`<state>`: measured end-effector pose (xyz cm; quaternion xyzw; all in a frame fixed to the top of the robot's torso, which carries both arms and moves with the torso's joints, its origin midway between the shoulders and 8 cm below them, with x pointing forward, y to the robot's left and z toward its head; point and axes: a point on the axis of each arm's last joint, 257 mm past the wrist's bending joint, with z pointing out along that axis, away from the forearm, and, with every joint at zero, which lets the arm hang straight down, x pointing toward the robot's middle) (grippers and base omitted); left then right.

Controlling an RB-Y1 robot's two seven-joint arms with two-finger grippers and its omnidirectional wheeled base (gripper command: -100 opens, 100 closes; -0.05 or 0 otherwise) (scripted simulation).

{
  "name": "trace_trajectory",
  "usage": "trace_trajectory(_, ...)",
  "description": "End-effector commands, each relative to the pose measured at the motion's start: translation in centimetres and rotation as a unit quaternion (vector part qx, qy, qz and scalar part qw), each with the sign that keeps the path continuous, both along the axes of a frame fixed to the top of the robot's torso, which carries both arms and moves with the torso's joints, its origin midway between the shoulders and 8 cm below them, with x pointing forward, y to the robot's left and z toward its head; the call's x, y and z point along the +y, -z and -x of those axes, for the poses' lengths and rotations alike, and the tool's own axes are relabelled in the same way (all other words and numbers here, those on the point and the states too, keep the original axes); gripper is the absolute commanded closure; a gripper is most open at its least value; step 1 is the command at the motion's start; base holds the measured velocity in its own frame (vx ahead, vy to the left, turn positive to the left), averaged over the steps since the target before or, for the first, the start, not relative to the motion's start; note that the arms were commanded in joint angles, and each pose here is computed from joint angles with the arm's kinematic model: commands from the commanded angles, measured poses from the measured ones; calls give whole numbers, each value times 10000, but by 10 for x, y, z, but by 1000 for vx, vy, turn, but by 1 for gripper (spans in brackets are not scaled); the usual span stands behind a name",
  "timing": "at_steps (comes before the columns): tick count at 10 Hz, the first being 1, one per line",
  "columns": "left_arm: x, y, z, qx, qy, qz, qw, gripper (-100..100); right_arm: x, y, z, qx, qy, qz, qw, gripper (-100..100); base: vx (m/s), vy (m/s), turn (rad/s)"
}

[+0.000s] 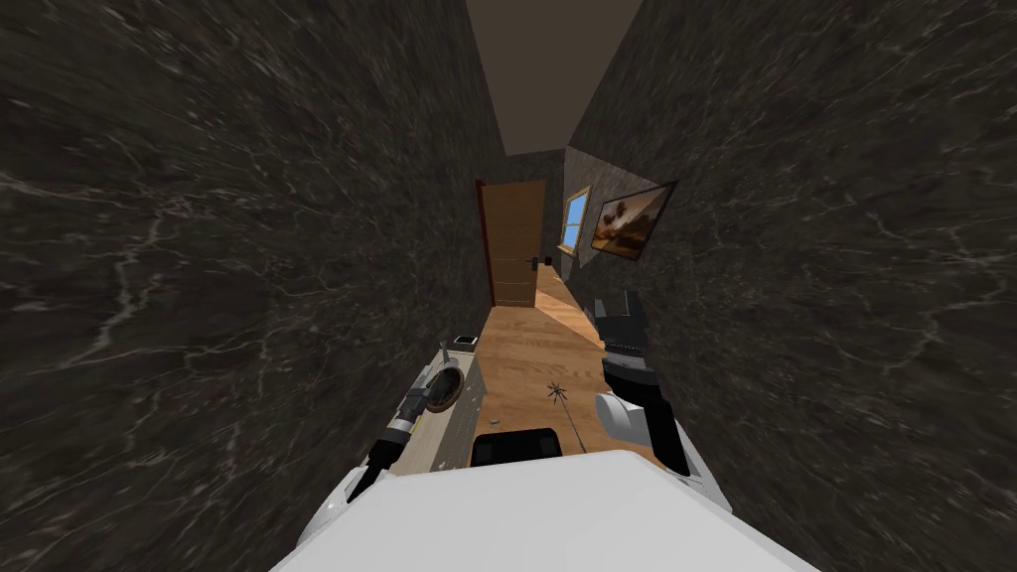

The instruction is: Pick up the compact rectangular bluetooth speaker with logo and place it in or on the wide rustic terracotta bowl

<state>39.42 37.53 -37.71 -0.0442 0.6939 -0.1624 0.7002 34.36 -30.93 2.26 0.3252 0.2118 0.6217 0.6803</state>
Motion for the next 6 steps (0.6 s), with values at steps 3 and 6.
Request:
trace_trajectory(3, 10, -15, 1, -228, -260, -59, 9994, -100, 0, 0, 0, 2, 2, 0, 10000, 0, -23, 39, -81)
trace_trajectory(6, 21, -22, 9, -321, -562, -178, 9977, -100, 0, 0, 0, 1, 0, 0, 10000, 0, -37, 50, -215)
